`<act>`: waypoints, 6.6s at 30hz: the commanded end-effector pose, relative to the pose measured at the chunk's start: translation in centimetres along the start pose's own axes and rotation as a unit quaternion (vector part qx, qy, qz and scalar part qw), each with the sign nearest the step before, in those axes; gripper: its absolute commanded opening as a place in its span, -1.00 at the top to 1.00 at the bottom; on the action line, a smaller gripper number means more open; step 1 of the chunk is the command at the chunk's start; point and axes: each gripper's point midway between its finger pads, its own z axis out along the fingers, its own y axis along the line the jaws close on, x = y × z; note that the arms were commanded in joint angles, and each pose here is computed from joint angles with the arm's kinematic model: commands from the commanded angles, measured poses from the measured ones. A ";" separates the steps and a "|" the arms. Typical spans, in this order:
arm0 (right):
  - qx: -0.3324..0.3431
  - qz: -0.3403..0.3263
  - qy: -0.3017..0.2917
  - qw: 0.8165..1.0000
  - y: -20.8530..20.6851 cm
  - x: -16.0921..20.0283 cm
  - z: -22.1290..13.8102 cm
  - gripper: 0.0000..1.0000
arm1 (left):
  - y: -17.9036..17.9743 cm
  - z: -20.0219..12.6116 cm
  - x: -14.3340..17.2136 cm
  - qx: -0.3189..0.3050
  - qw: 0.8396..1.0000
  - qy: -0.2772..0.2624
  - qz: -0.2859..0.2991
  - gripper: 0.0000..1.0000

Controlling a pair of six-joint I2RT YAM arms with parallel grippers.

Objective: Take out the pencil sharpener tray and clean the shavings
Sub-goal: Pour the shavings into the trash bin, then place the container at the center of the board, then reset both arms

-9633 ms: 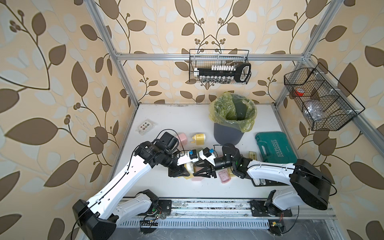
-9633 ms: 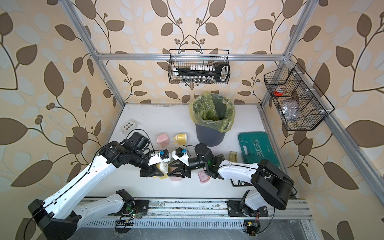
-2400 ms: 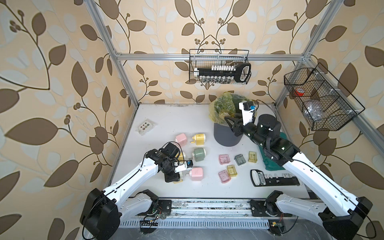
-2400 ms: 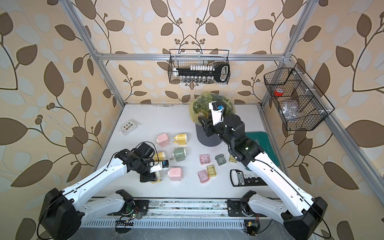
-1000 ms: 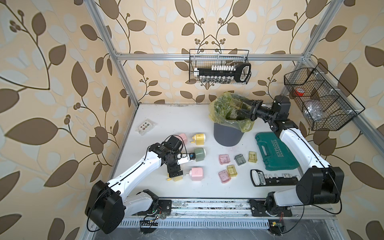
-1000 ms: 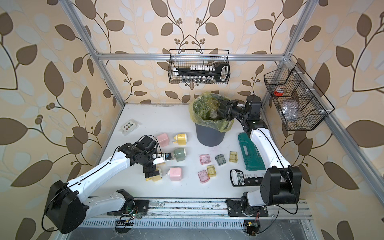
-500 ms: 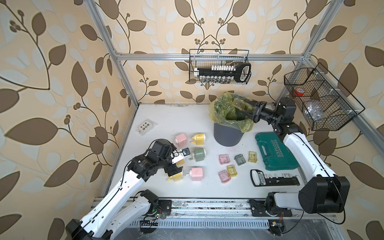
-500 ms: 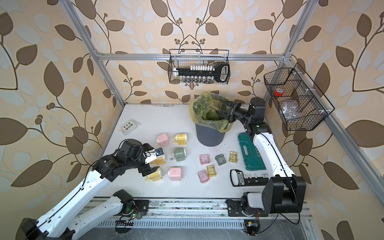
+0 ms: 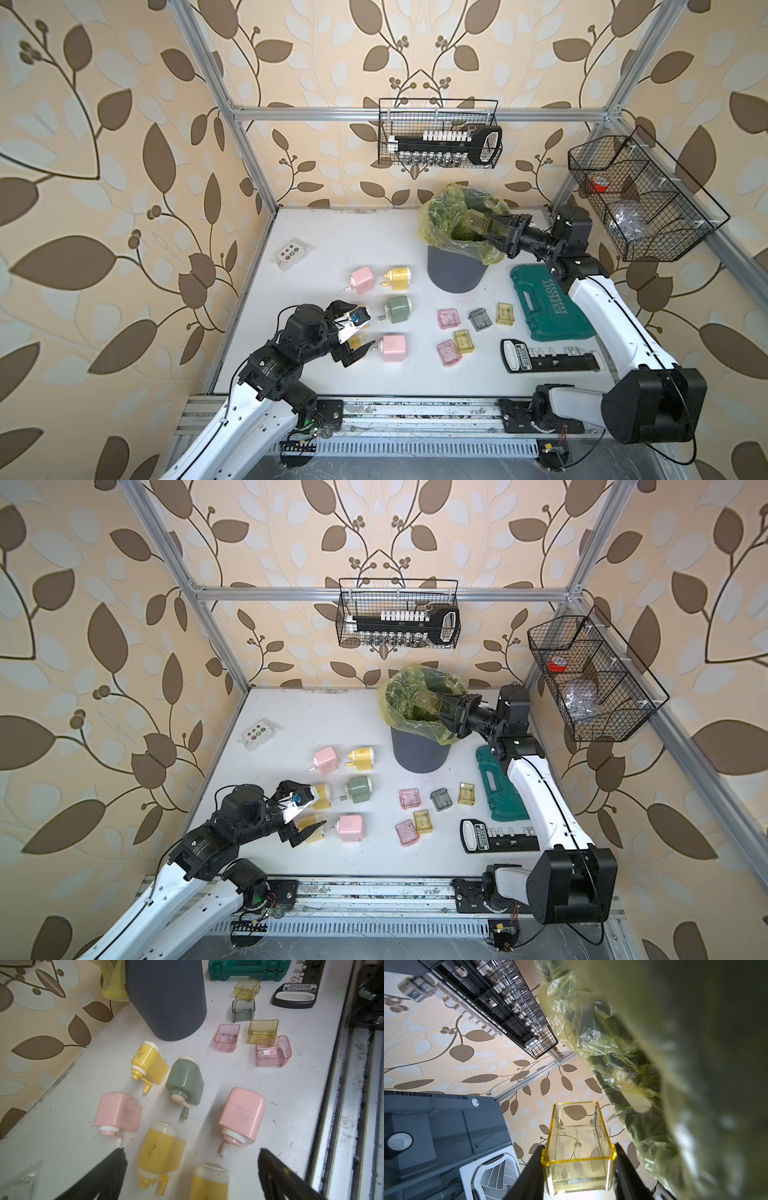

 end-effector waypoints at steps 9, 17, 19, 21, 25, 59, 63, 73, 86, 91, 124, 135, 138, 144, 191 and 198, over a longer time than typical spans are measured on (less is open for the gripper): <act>-0.025 -0.192 -0.014 0.981 3.3 -0.5 -0.5 1.00 | -1.0 -1.6 -3.3 0.012 0.996 -0.092 0.005 -0.98; 0.025 -0.115 -0.004 0.993 0.8 -0.5 -0.6 1.00 | -1.3 -1.8 -3.3 0.018 0.995 -0.099 0.004 -0.98; 0.002 -0.127 -0.003 0.992 1.8 0.4 -0.9 1.00 | -1.4 -1.8 -3.2 0.019 0.995 -0.100 0.005 -0.98; 0.013 -0.122 -0.016 0.992 1.3 -0.5 -1.1 1.00 | -1.5 -1.7 -3.2 0.022 0.995 -0.099 0.006 -0.98; 0.002 -0.089 0.032 0.996 1.1 0.1 -0.2 1.00 | -1.7 -1.8 -3.2 0.028 0.994 -0.101 0.008 -0.98; 0.226 -0.463 -0.215 0.830 -13.9 0.1 -15.2 1.00 | -2.9 -3.4 -4.9 0.054 0.988 -0.145 0.015 -0.98; 0.246 -0.446 -0.248 0.824 -17.5 -0.4 -16.9 1.00 | -3.0 -3.7 -5.1 0.054 0.986 -0.155 0.021 -0.98; 0.373 -0.413 -0.225 0.800 -23.3 -1.0 -18.3 1.00 | -3.3 -3.7 -5.2 0.062 0.985 -0.159 0.024 -0.98; 0.413 -0.528 -0.244 0.701 -26.3 1.2 -14.9 1.00 | -3.6 -3.6 -5.0 0.069 0.985 -0.158 0.024 -0.98; 0.397 -0.547 -0.268 0.687 -27.3 1.2 -13.2 1.00 | -3.7 -3.6 -5.0 0.071 0.985 -0.156 0.024 -0.98; 0.397 -0.570 -0.292 0.657 -30.1 -1.0 -12.4 -0.88 | -3.6 -3.3 -4.8 0.072 0.986 -0.148 0.016 -0.98; 0.321 -0.589 -0.346 0.656 -21.6 1.0 -15.0 -0.89 | -3.2 -2.9 -4.7 0.074 0.989 -0.130 -0.016 -0.98; 0.284 -0.618 -0.360 0.639 -18.9 1.5 -15.7 -0.90 | -2.0 -2.6 -4.5 0.052 0.991 -0.105 -0.072 -0.98; 0.242 -0.777 -0.288 0.505 -14.8 5.0 -13.3 -0.97 | 4.9 -2.2 -3.0 -0.114 0.961 -0.023 -0.251 -0.98; 0.321 -0.680 -0.359 0.552 -17.4 -18.9 -7.4 -0.97 | 21.9 -1.1 5.1 -0.421 0.849 -0.054 -0.314 -0.98; 0.322 -0.691 -0.354 0.542 -18.9 -20.1 -6.1 -0.98 | 21.3 -0.6 5.0 -0.413 0.857 -0.087 -0.297 -0.98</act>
